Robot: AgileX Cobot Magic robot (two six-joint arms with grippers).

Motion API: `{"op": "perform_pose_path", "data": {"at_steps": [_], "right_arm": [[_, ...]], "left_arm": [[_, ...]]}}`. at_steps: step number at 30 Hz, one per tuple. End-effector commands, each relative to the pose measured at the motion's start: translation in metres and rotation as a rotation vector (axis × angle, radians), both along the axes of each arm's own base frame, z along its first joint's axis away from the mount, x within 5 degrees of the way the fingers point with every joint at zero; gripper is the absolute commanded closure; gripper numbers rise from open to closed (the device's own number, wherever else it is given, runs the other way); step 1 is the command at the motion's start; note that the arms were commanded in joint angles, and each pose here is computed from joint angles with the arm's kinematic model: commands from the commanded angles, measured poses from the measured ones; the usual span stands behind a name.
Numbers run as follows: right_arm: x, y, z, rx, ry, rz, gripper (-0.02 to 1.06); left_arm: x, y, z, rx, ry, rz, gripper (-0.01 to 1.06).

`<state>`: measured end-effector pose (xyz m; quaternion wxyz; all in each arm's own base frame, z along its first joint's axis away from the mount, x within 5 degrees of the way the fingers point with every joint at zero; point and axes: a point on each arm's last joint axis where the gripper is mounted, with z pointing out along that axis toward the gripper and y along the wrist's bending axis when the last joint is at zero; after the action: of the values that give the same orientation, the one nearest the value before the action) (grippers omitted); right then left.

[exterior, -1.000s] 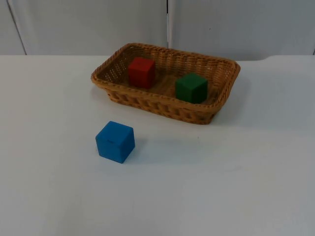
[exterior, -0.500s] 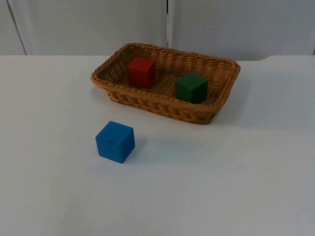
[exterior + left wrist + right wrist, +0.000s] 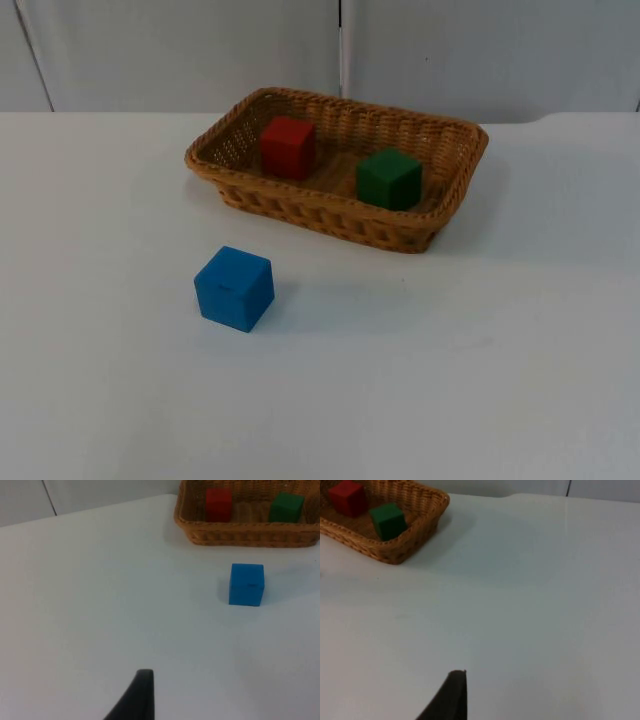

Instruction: Pick up one cube with each hand and place exactly two cubes into the same basket, leaving the remaining cube outside.

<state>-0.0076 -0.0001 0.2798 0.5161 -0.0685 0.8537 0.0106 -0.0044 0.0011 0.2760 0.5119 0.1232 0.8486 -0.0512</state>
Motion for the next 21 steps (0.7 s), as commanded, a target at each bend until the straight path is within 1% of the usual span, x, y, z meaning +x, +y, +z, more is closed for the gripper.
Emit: {"op": "perform_pose_path", "data": {"at_steps": [1,21], "right_arm": [[0.0,0.0003,0.0008,0.001,-0.012,-0.015,-0.01],[0.0,0.0004,0.0008,0.001,-0.012,-0.021,-0.01]], "left_arm": [[-0.0004,-0.0007,-0.0016,-0.008,0.006,-0.008,0.0],[-0.0004,-0.0007,-0.0016,-0.01,0.006,-0.007,0.0]]}}
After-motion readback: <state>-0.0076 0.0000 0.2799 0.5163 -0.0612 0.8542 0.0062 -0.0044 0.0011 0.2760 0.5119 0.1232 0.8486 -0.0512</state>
